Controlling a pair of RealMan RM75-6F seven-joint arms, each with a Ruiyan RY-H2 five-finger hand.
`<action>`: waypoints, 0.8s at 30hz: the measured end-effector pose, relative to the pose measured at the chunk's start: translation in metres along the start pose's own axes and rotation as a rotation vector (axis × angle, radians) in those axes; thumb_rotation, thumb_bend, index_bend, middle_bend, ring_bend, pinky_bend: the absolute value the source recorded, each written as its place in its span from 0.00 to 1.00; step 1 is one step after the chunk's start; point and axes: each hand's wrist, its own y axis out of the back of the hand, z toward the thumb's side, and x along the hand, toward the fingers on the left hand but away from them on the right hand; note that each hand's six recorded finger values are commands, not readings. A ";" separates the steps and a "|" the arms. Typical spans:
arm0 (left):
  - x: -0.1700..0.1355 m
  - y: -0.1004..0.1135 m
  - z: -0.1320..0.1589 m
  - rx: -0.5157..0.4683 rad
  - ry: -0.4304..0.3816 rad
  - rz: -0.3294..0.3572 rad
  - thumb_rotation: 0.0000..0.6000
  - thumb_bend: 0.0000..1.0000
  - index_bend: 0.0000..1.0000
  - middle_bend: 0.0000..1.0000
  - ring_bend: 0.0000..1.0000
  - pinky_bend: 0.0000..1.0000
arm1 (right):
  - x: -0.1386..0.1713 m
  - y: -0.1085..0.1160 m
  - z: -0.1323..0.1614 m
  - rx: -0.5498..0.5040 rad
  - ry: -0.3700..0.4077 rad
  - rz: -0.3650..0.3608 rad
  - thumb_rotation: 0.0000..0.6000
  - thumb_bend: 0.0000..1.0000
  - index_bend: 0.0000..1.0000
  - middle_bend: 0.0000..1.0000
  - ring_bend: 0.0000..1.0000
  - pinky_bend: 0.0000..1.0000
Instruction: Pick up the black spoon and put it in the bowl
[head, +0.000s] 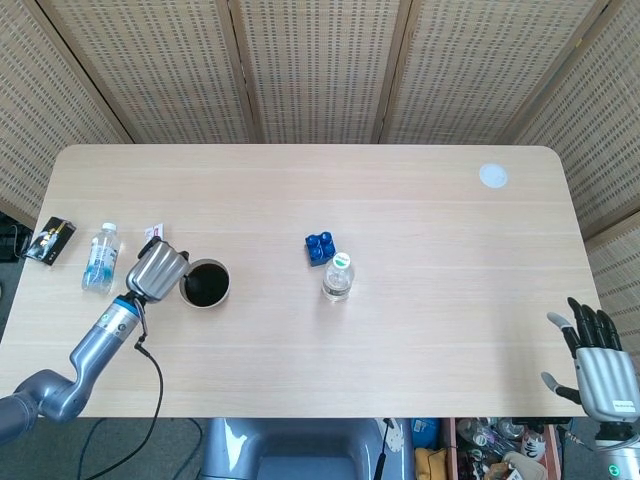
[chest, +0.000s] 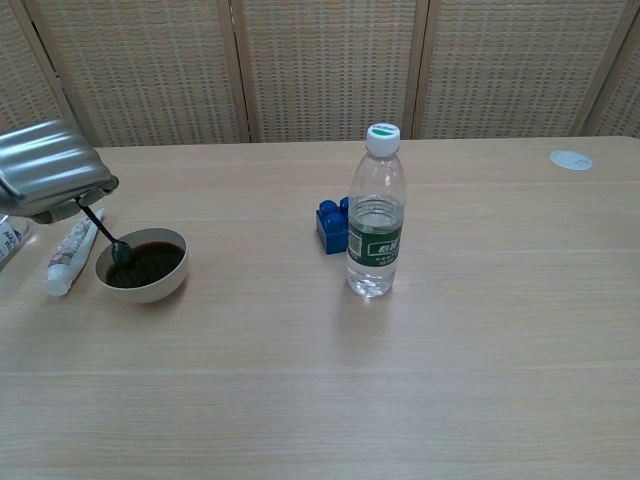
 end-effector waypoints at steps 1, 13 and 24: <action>0.001 0.000 0.003 0.001 -0.006 0.000 1.00 0.42 0.64 0.78 0.73 0.73 | 0.000 0.000 0.000 0.001 -0.001 0.000 1.00 0.19 0.22 0.10 0.00 0.03; 0.019 0.011 0.032 0.014 -0.053 0.023 1.00 0.42 0.64 0.78 0.73 0.73 | 0.004 0.001 -0.005 0.008 -0.022 0.002 1.00 0.19 0.22 0.10 0.00 0.03; 0.044 0.021 0.033 0.029 -0.030 0.027 1.00 0.42 0.64 0.78 0.73 0.73 | 0.007 0.003 -0.011 0.013 -0.046 0.000 1.00 0.19 0.22 0.10 0.00 0.03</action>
